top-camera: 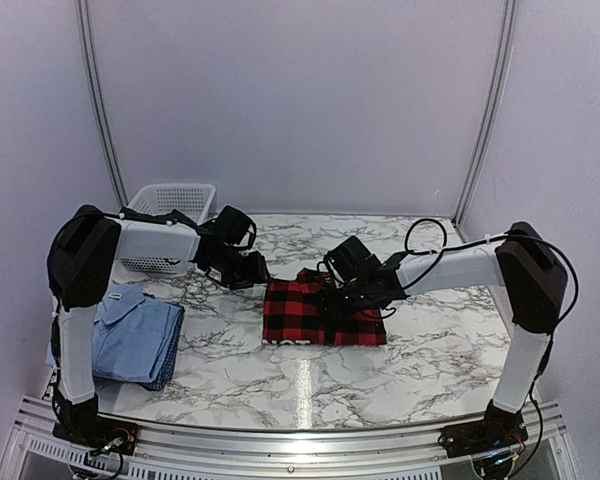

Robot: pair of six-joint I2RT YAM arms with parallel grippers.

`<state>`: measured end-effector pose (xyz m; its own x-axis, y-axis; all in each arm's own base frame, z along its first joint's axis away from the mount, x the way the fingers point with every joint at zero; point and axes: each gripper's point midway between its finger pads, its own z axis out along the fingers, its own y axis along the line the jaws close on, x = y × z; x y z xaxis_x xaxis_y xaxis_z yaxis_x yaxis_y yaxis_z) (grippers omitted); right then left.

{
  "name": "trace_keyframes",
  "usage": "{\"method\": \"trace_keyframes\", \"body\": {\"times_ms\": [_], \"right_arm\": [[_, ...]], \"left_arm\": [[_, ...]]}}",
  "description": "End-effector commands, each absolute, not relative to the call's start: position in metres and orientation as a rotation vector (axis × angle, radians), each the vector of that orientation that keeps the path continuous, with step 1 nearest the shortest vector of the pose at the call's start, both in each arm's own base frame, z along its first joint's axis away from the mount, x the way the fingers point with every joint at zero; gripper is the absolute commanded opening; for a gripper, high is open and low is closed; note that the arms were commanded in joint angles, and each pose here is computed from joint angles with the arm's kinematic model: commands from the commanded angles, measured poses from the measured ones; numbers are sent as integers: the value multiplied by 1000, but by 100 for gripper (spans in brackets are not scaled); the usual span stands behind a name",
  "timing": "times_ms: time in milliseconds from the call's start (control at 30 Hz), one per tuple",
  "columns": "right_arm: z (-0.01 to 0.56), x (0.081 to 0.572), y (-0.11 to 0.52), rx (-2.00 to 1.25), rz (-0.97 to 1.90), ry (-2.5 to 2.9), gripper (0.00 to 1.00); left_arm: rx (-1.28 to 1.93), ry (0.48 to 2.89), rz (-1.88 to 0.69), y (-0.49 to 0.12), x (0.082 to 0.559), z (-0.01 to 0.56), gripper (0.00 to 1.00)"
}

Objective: Fold and stack the long sleeve shirts
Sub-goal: Adjust the square-folded shirt at the center of the board, then move the square-folded shirt to the center of the board.

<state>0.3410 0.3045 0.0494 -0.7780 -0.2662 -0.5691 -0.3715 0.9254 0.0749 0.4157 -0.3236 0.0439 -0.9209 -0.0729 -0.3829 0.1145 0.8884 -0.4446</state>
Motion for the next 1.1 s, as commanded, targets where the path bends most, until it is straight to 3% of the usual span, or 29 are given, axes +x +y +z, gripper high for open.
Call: {"method": "trace_keyframes", "body": {"times_ms": [0,300,700,1067], "right_arm": [[86,332,323,-440,237,2446,78],[43,312,329,-420,153,2526,84],[12,309,315,-407,71,2571,84],[15,385,321,-400,60,2511,84]], "left_arm": [[43,2576,-593,-299,411,96,58],[49,2543,-556,-264,371,125,71],[11,2526,-546,-240,344,137,73],[-19,2513,-536,-230,334,142,74]]}}
